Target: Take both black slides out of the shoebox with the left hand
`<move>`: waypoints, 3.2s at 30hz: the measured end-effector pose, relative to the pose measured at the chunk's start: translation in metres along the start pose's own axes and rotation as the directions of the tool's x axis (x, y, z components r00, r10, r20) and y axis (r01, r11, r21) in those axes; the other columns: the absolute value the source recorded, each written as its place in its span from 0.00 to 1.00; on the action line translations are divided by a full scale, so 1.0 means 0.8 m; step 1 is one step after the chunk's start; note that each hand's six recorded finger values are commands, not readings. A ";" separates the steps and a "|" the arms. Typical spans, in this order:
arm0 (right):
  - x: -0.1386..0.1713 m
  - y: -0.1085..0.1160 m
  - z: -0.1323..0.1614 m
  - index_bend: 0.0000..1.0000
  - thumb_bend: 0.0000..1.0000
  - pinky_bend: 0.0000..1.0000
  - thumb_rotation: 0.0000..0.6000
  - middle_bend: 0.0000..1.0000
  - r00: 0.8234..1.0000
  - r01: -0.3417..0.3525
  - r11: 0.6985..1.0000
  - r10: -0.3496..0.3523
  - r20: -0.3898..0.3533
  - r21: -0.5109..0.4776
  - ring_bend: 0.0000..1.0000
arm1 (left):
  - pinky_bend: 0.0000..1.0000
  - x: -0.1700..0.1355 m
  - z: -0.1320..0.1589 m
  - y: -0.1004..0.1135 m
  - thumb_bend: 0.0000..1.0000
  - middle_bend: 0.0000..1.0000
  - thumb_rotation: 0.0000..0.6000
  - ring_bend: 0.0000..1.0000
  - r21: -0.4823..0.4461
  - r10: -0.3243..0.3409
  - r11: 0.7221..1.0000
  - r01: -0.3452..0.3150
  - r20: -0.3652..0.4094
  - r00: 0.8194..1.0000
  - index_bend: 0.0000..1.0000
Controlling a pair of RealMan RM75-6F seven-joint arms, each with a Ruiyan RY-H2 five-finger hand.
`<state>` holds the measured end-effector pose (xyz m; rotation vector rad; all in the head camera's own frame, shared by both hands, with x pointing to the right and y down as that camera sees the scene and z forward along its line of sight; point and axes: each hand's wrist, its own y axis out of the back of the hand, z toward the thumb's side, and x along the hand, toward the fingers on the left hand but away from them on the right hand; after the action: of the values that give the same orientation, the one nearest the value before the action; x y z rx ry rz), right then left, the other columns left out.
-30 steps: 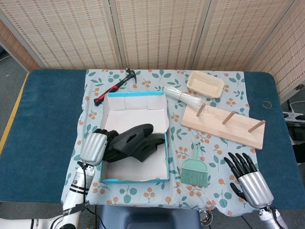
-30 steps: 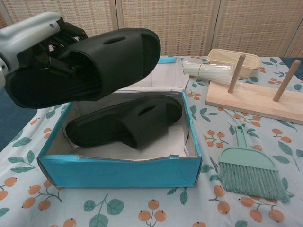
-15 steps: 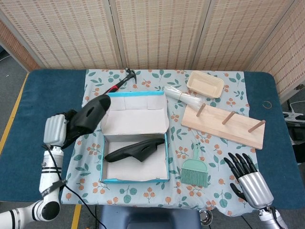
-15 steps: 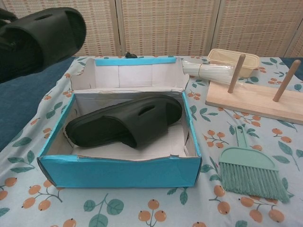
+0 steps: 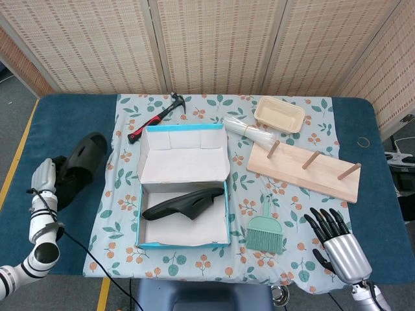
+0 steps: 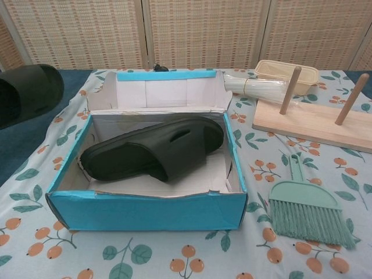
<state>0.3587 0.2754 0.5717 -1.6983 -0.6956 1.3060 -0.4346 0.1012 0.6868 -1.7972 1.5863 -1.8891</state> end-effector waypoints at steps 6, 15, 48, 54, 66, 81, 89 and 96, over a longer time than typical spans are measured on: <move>0.002 0.002 -0.001 0.00 0.24 0.00 1.00 0.00 1.000 0.005 1.000 -0.005 0.000 -0.002 0.00 | 0.37 -0.036 0.018 -0.054 0.59 0.55 1.00 0.38 0.021 -0.250 0.968 0.249 0.054 0.967 0.60; 0.003 0.003 -0.003 0.00 0.24 0.00 1.00 0.00 1.000 -0.001 1.000 0.001 -0.001 -0.001 0.00 | 0.12 -0.038 0.022 -0.065 0.42 0.00 1.00 0.00 0.155 -0.261 0.958 0.242 0.110 0.959 0.00; 0.004 0.000 0.001 0.00 0.24 0.00 1.00 0.00 1.000 -0.023 1.000 0.023 -0.014 0.005 0.00 | 0.07 -0.026 -0.017 -0.020 0.44 0.00 1.00 0.00 0.564 -0.230 0.802 0.198 -0.016 0.973 0.00; 0.003 0.000 0.000 0.00 0.24 0.00 1.00 0.00 1.000 -0.020 1.000 0.021 -0.009 0.007 0.00 | 0.07 -0.045 0.015 -0.013 0.44 0.00 1.00 0.00 0.522 -0.240 0.837 0.164 0.081 0.967 0.00; 0.003 0.006 -0.004 0.00 0.24 0.00 1.00 0.00 1.000 -0.005 1.000 0.005 0.004 -0.009 0.00 | 0.12 -0.156 0.124 -0.041 0.43 0.00 1.00 0.00 0.212 -0.405 0.914 0.345 0.480 0.778 0.00; 0.005 0.013 -0.010 0.00 0.24 0.00 1.00 0.00 1.000 0.020 1.000 -0.020 0.012 -0.012 0.00 | 0.10 -0.190 0.160 -0.142 0.43 0.00 1.00 0.00 0.322 -0.440 0.898 0.301 0.605 0.664 0.00; 0.005 0.008 -0.005 0.00 0.24 0.00 1.00 0.00 1.000 -0.003 1.000 0.003 -0.007 -0.010 0.00 | 0.10 -0.165 0.161 -0.181 0.43 0.00 1.00 0.00 0.365 -0.415 0.900 0.237 0.557 0.719 0.00; 0.005 0.010 -0.007 0.00 0.24 0.00 1.00 0.00 1.000 0.003 1.000 -0.003 -0.002 -0.015 0.00 | 0.12 -0.154 0.152 -0.192 0.43 0.00 1.00 0.00 0.425 -0.447 0.871 0.247 0.477 0.756 0.00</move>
<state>0.3646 0.2732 0.5628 -1.7104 -0.7077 1.2997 -0.2177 0.1818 0.6814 -2.3033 0.7052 -1.3977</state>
